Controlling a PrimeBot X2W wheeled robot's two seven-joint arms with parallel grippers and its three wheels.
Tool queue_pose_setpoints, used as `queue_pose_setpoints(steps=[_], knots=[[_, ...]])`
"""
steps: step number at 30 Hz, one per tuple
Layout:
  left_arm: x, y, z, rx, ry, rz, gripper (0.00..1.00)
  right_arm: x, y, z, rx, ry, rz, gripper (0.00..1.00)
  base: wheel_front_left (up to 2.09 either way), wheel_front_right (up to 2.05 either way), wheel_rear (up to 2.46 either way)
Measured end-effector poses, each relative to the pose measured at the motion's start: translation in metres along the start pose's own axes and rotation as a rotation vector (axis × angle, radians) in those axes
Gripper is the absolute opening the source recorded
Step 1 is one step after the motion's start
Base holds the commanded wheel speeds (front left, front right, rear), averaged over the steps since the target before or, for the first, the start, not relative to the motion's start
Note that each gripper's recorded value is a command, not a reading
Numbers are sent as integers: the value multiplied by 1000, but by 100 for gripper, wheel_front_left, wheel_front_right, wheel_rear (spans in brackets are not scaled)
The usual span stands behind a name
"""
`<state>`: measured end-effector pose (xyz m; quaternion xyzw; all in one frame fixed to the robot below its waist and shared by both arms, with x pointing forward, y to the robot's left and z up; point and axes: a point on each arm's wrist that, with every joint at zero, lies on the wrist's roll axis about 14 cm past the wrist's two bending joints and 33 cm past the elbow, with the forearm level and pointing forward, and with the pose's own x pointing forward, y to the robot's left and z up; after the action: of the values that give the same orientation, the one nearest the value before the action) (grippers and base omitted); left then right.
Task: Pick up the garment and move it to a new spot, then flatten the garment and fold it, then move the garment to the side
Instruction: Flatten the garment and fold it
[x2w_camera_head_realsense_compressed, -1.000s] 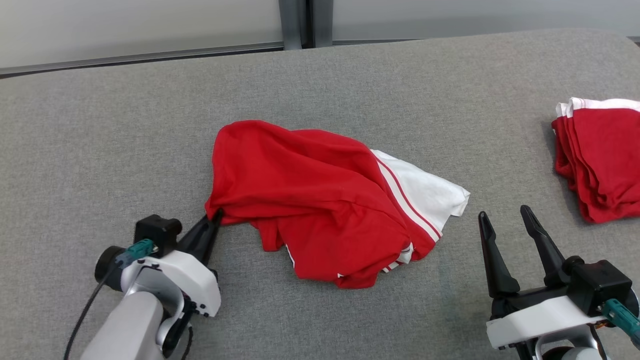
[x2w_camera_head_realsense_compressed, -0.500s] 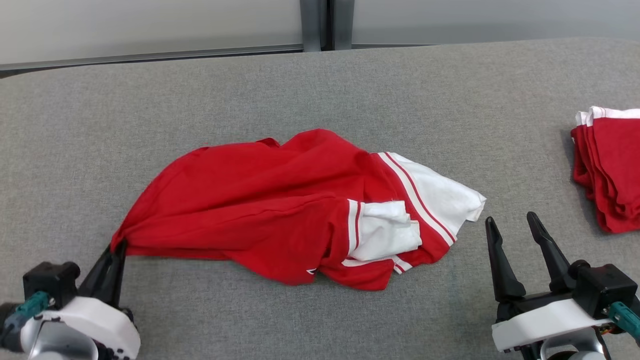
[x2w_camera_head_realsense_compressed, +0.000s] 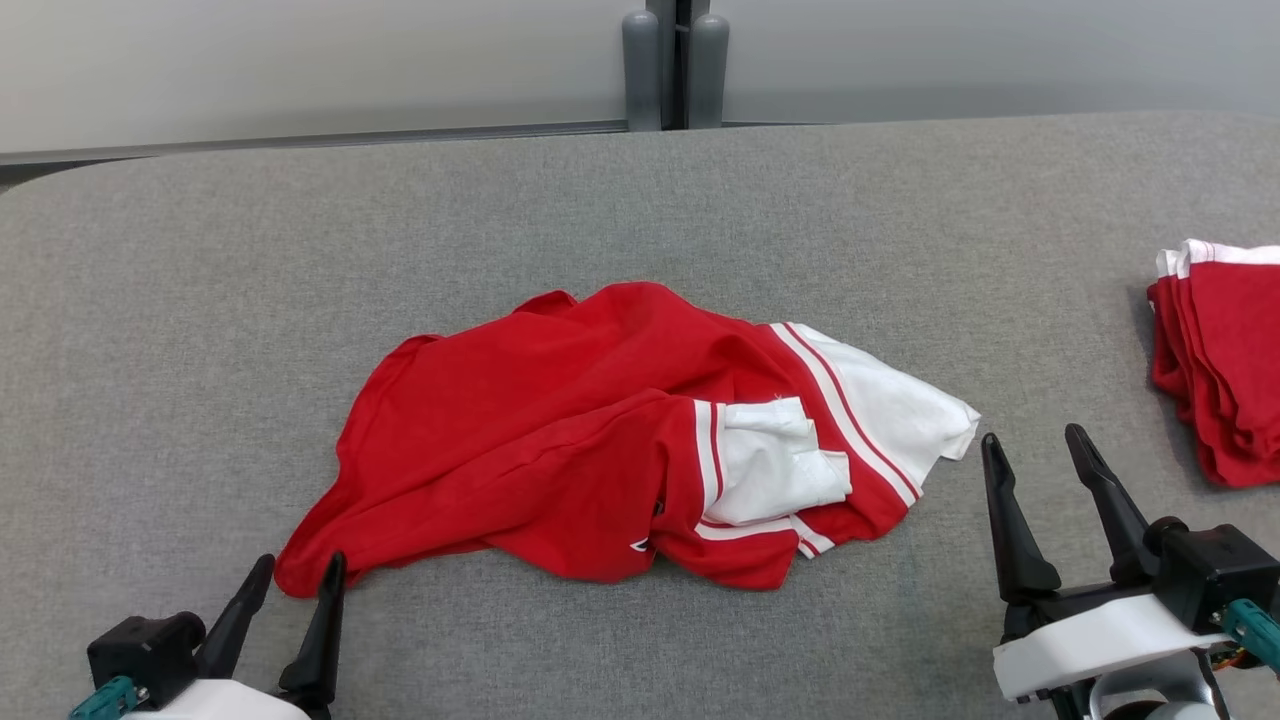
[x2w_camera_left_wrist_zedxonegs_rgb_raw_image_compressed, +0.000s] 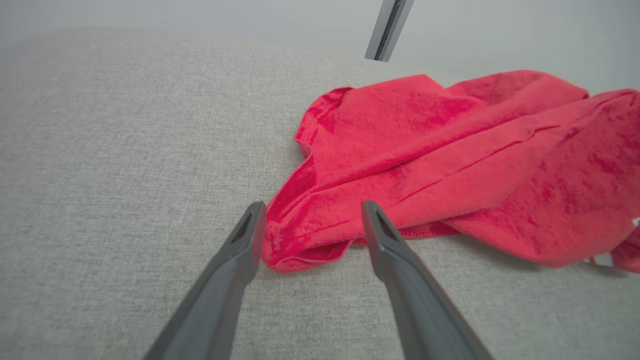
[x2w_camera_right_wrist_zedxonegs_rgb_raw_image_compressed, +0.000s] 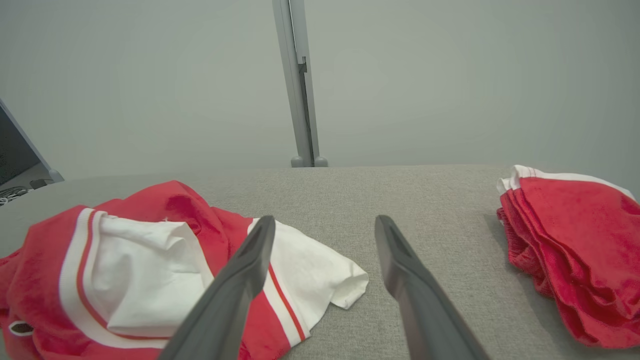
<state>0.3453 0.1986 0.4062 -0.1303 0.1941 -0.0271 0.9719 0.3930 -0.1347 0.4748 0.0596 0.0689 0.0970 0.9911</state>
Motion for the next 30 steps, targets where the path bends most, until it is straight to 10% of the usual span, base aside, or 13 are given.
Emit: queue_pose_setpoints(steps=[15, 30], knots=[[-23, 0, 85, 48, -384, 37, 100, -19, 6, 25, -37, -43, 7, 100, 0, 0, 0], [-31, 2, 76, 108, -348, 43, 100, -34, 2, 26, -37, -40, -14, 100, 0, 0, 0]])
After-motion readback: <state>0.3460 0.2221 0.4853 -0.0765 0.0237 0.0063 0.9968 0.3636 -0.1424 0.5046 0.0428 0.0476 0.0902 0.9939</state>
